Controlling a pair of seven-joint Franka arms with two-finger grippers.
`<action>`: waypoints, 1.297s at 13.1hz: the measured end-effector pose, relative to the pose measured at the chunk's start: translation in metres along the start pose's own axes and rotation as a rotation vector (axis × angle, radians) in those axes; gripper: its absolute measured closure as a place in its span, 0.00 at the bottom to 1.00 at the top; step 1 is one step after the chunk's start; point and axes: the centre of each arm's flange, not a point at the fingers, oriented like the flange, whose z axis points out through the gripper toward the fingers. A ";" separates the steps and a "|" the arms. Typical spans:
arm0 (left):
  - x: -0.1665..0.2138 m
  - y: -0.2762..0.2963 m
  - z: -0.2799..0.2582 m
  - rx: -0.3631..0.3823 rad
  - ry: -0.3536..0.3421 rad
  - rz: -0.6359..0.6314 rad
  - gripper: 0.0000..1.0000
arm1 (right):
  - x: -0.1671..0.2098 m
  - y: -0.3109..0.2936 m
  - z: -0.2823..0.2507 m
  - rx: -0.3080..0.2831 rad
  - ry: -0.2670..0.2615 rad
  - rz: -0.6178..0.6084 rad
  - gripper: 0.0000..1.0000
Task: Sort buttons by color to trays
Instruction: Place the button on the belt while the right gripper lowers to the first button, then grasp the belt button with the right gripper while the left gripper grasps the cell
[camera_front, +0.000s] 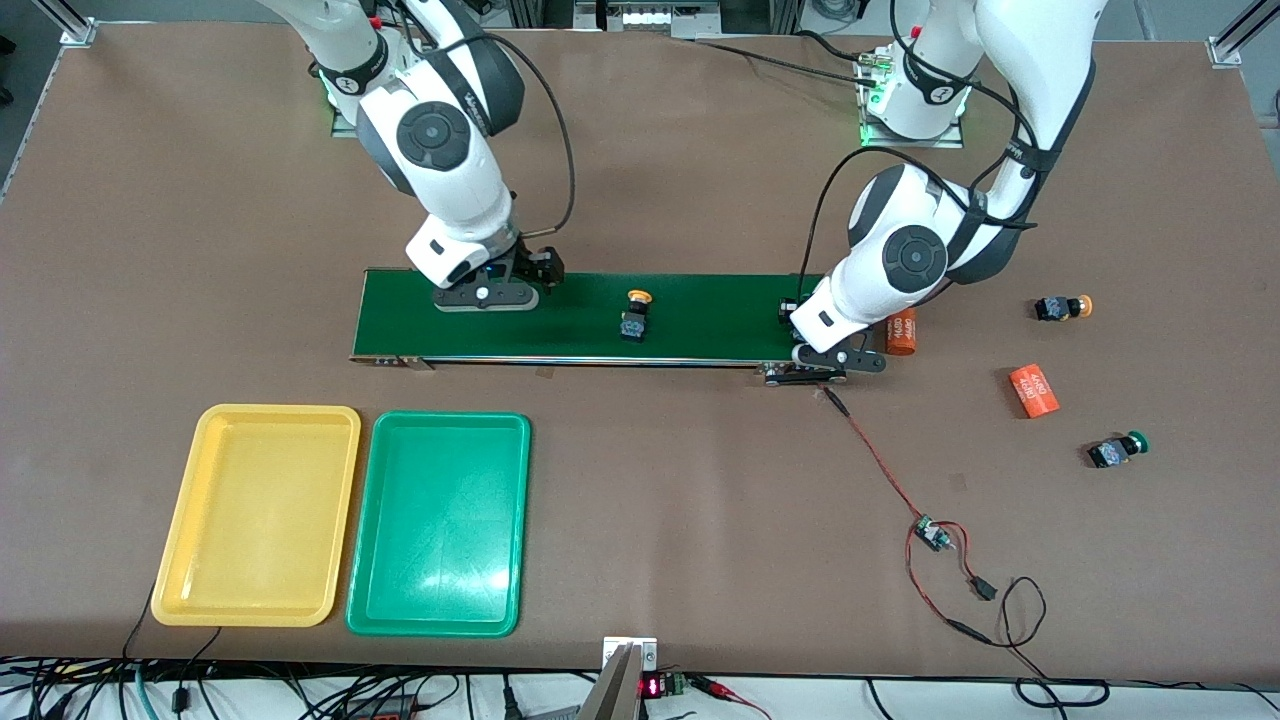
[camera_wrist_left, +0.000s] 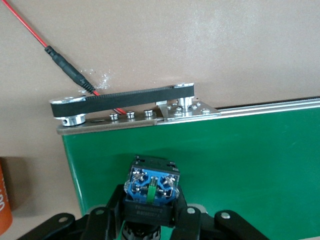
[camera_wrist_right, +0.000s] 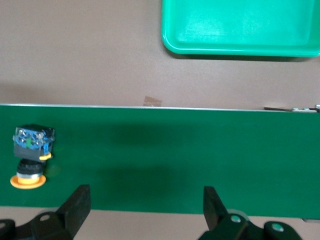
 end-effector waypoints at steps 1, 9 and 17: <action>0.000 0.000 0.000 0.000 0.001 0.000 0.49 | 0.004 -0.006 0.005 -0.005 0.002 0.004 0.00; 0.010 -0.030 -0.071 -0.002 0.083 -0.050 0.00 | 0.015 -0.046 0.039 -0.043 0.014 0.047 0.00; 0.015 -0.157 -0.060 0.103 0.037 -0.041 0.00 | 0.021 -0.053 0.045 -0.039 0.013 0.091 0.00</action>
